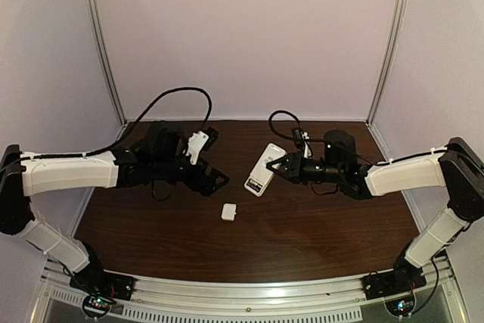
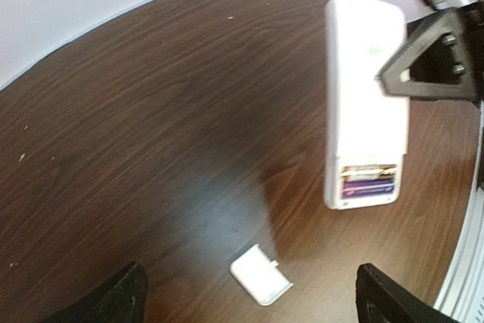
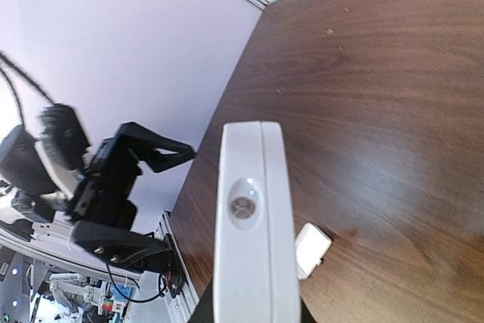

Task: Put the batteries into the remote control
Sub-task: Move the right arm with the battery cover to the center of the board, then pass from the right arm to the left

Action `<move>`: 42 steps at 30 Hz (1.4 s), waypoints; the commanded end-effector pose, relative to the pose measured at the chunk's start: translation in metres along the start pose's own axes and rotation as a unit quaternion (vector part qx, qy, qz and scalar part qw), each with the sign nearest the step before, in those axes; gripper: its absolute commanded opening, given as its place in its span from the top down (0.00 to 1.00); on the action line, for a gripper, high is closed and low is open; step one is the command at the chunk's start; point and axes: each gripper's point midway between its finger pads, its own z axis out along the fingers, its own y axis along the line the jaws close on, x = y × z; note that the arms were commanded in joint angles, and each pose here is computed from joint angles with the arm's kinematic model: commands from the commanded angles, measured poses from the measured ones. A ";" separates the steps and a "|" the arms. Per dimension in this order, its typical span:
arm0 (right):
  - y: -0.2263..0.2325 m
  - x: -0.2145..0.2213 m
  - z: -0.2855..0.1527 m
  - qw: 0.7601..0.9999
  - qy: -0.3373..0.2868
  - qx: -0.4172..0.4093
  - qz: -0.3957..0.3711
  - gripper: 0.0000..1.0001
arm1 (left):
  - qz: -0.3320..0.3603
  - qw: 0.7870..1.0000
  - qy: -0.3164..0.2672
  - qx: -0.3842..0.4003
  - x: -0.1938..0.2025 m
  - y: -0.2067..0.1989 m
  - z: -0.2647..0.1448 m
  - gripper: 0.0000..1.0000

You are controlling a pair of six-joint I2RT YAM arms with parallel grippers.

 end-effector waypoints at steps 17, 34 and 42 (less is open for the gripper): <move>-0.013 0.031 -0.040 0.996 -0.046 0.013 0.077 1.00 | 0.023 0.996 -0.023 0.083 -0.024 -0.121 0.083 0.02; -0.012 0.038 -0.044 0.996 -0.042 0.007 0.085 1.00 | 0.030 0.996 0.008 0.086 -0.015 -0.128 0.118 0.22; -0.020 0.041 -0.048 0.995 -0.043 0.017 0.093 0.78 | 0.043 0.993 0.018 0.111 -0.010 -0.137 0.119 0.53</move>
